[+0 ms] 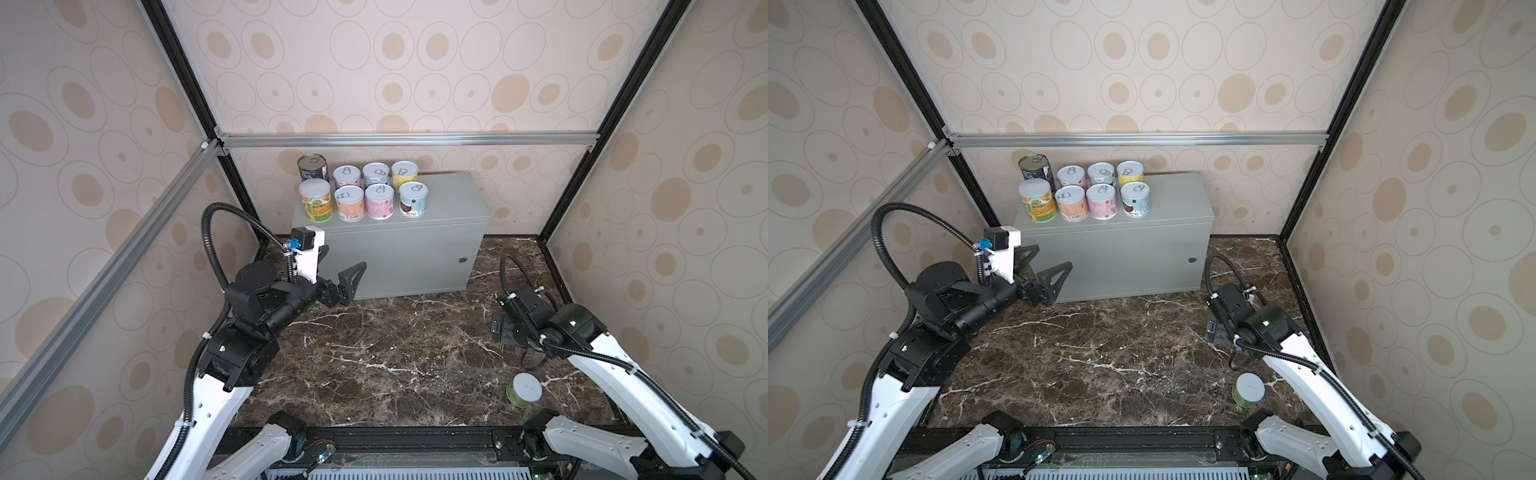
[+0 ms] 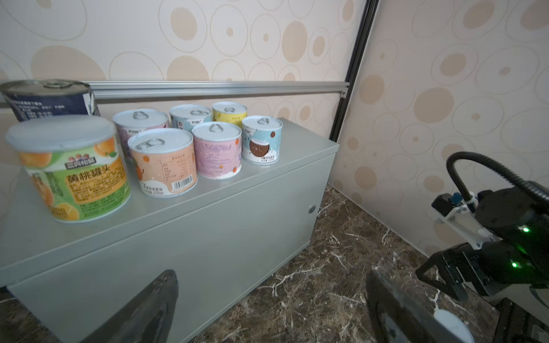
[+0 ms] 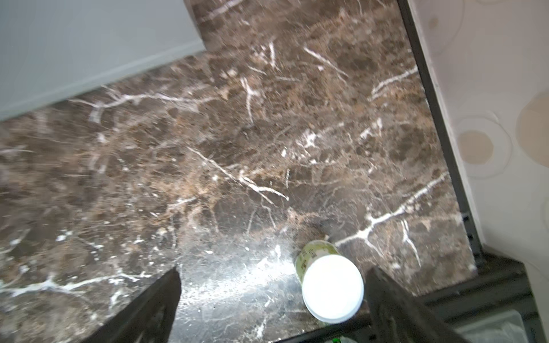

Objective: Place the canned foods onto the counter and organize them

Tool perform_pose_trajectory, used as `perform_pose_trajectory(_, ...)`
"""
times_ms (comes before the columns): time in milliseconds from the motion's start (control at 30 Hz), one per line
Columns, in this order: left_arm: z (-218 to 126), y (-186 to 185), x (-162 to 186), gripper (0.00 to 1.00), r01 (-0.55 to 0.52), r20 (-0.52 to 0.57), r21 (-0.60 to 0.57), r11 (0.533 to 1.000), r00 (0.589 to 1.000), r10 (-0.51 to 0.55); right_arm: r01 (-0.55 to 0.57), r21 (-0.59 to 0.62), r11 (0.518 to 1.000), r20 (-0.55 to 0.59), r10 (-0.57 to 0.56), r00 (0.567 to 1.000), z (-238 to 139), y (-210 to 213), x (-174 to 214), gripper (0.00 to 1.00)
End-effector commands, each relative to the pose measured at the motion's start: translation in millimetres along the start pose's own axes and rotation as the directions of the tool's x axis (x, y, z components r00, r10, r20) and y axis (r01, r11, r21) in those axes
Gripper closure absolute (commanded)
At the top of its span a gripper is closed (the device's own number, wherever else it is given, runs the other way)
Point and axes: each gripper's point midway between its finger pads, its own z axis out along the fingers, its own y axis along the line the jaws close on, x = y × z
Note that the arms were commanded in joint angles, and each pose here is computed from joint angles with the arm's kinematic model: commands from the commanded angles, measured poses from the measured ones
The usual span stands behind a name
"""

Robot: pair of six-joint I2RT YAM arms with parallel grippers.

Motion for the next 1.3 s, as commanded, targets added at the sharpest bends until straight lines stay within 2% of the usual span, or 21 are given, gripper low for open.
perform_pose_trajectory(0,-12.8,-1.0,17.4,0.02,-0.058,-0.025,-0.002,0.998,0.998,0.057,-0.042,0.232,0.972,-0.1,0.067,0.993,6.3,-41.1,26.8,0.0)
perform_pose_trajectory(67,-19.1,-3.0,26.1,0.02,-0.053,-0.017,0.007,0.999,0.998,0.053,-0.095,0.272,0.958,-0.131,0.134,0.982,11.8,-50.2,39.1,0.0)
perform_pose_trajectory(133,-21.3,-5.6,35.4,0.02,-0.053,-0.017,0.023,0.998,0.998,0.053,-0.177,0.251,0.952,-0.186,0.226,0.956,24.7,-52.0,55.7,0.0)
perform_pose_trajectory(267,-20.6,-9.0,47.8,0.02,-0.054,-0.02,0.051,0.997,0.998,0.055,-0.389,0.221,0.894,-0.28,0.44,0.853,53.1,-58.1,90.1,0.0)
perform_pose_trajectory(367,-18.3,-11.4,52.9,0.02,-0.055,-0.025,0.069,0.996,0.998,0.056,-0.478,0.226,0.849,-0.309,0.528,0.791,69.0,-61.3,105.9,0.0)
perform_pose_trajectory(500,-16.3,-13.9,54.4,0.02,-0.052,-0.019,0.087,0.995,0.998,0.054,-0.528,0.211,0.822,-0.336,0.568,0.751,87.0,-55.4,113.3,0.0)
perform_pose_trajectory(700,-13.4,-13.9,52.7,0.02,-0.035,-0.004,0.091,0.995,0.999,0.036,-0.522,0.135,0.842,-0.384,0.53,0.756,117.1,-34.2,115.2,0.0)
perform_pose_trajectory(800,-11.5,-13.3,51.2,0.02,-0.031,-0.005,0.088,0.996,0.999,0.032,-0.518,0.026,0.855,-0.426,0.479,0.768,125.4,-10.4,106.6,0.04)
perform_pose_trajectory(867,-9.9,-13.1,50.4,0.02,-0.03,-0.006,0.088,0.996,1.0,0.031,-0.497,-0.065,0.865,-0.425,0.427,0.798,126.4,9.7,96.2,0.05)
perform_pose_trajectory(967,-7.5,-12.1,48.0,0.02,-0.026,0.002,0.085,0.996,1.0,0.025,-0.399,-0.159,0.903,-0.375,0.318,0.87,120.2,39.2,79.8,0.05)
perform_pose_trajectory(1067,-3.8,-12.5,46.7,0.02,-0.017,0.0,0.09,0.996,1.0,0.017,-0.284,-0.193,0.939,-0.341,0.208,0.917,115.9,64.8,67.6,0.05)
perform_pose_trajectory(1167,-1.0,-12.9,45.0,0.02,-0.013,0.0,0.096,0.995,1.0,0.013,-0.165,-0.221,0.961,-0.318,0.089,0.944,114.1,89.2,60.8,0.05)
perform_pose_trajectory(1267,-0.2,-12.1,43.0,0.02,-0.016,-0.002,0.09,0.996,1.0,0.016,-0.066,-0.188,0.98,-0.301,0.006,0.954,116.1,94.7,58.9,0.04)
